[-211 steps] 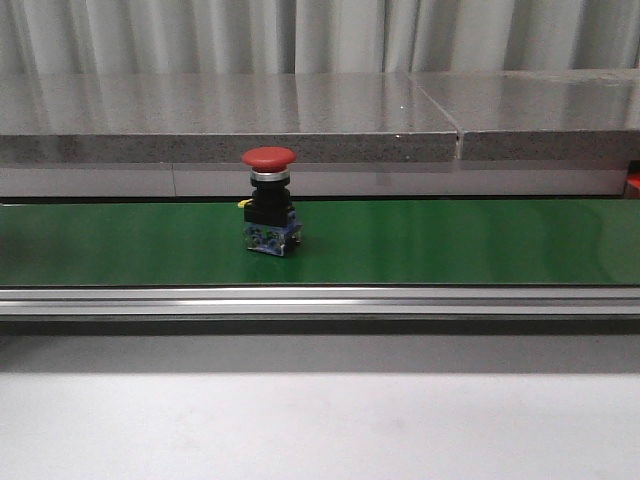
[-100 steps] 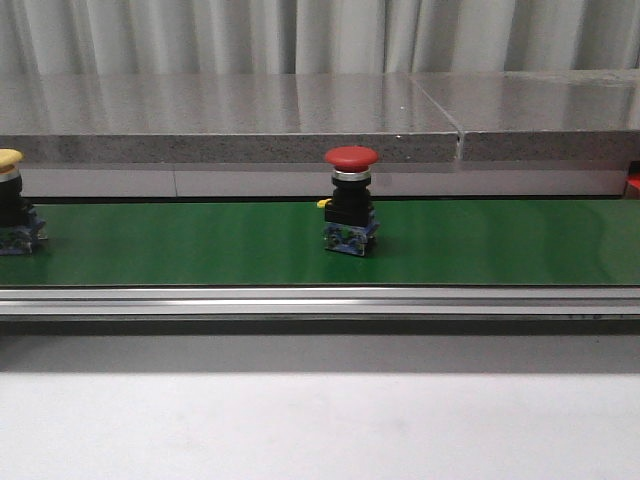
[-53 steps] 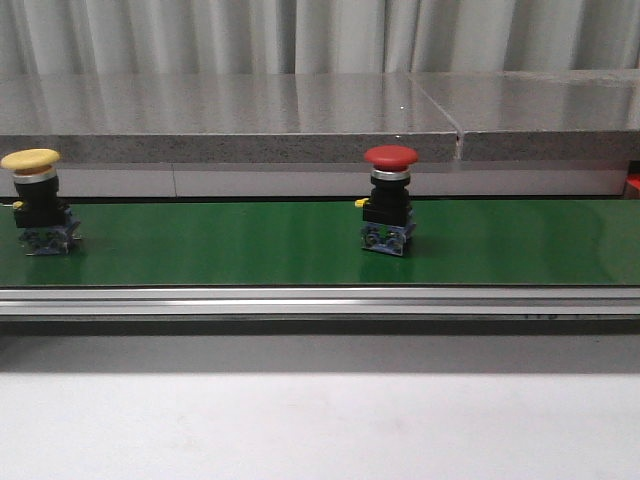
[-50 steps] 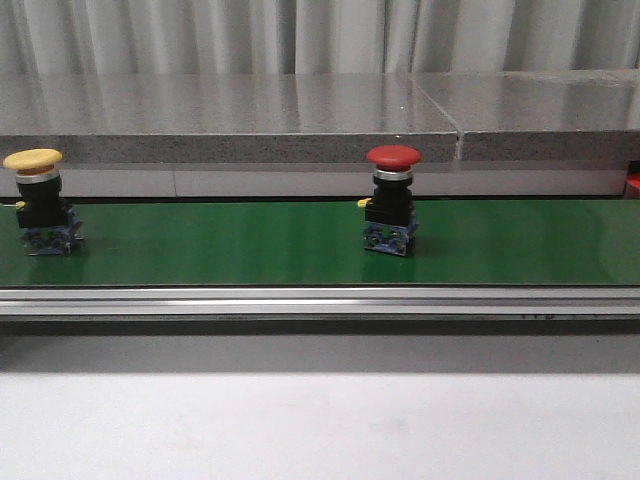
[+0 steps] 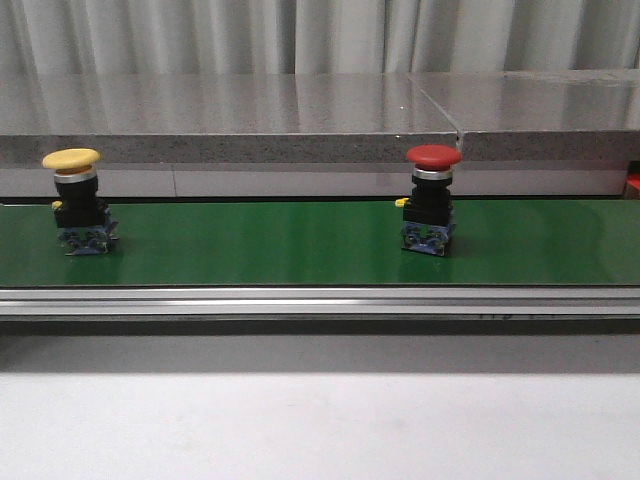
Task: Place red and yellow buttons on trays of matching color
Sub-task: 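Lower the right gripper onto the arriving red button and grasp it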
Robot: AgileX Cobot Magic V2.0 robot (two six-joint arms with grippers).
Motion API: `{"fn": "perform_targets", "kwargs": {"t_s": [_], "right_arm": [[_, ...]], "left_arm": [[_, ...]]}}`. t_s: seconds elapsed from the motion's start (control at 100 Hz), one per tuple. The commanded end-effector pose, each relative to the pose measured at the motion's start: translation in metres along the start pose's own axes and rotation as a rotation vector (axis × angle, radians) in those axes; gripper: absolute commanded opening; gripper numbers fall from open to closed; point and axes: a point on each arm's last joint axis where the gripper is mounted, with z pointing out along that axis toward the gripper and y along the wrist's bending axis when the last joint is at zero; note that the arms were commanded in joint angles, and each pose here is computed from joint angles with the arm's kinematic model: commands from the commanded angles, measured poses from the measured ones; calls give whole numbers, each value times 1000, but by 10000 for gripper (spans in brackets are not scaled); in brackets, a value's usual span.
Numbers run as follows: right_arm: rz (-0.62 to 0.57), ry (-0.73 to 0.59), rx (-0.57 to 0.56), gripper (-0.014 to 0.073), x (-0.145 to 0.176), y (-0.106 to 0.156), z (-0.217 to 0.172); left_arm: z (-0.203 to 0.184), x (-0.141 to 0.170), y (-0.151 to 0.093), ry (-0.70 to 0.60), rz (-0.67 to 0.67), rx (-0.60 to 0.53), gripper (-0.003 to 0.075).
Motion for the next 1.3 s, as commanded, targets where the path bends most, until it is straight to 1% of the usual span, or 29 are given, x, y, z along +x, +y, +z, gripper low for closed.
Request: {"fn": "perform_targets", "kwargs": {"t_s": [0.0, 0.05, 0.08, 0.1, 0.11, 0.12, 0.15, 0.22, 0.32, 0.38, 0.47, 0.57, 0.71, 0.91, 0.99, 1.1, 1.29], "right_arm": [[-5, -49, 4, 111, -9, 1, -5], [-5, -36, -3, 230, -8, 1, -5], [-5, -30, -6, 328, -8, 2, -5], [-5, -29, -6, 369, -8, 2, -5], [-5, -29, -6, 410, -8, 2, -5], [-5, -28, -7, 430, -8, 2, -5], [-4, -28, -7, 526, -8, 2, -5], [5, -34, -10, 673, -8, 2, -5], [33, -54, -19, 631, -10, 3, -5], [35, -52, -21, 624, -13, 3, -4], [26, -15, -42, 624, -18, 3, 2], [-1, 51, -103, 624, -25, 9, 16], [-32, 132, -193, 624, -35, 21, 43], [-56, 230, -270, 624, -40, 38, 87], [-86, 256, -296, 624, -41, 45, 103], [-98, 285, -306, 624, -39, 50, 125], [-85, 362, -297, 624, -25, 49, 157]], "left_arm": [[-2, -14, -3, -83, -1, 28, -19], [-2, -14, -3, -83, -1, 28, -19], [-2, -14, -3, -83, -1, 28, -19], [-2, -14, -3, -83, -1, 28, -19], [-2, -14, -3, -83, -1, 28, -19], [-2, -14, -3, -83, -1, 28, -19], [-2, -14, -3, -83, -1, 28, -19], [-2, -14, -3, -83, -1, 28, -19], [-2, -14, -3, -83, -1, 28, -19], [-2, -14, -3, -83, -1, 28, -19], [-2, -14, -3, -83, -1, 28, -19], [-2, -14, -3, -83, -1, 28, -19], [-2, -14, -3, -83, -1, 28, -19], [-2, -14, -3, -83, -1, 28, -19], [-2, -14, -3, -83, -1, 28, -19], [-2, -14, -3, -83, -1, 28, -19], [-2, -14, -3, -83, -1, 28, -19]]}}
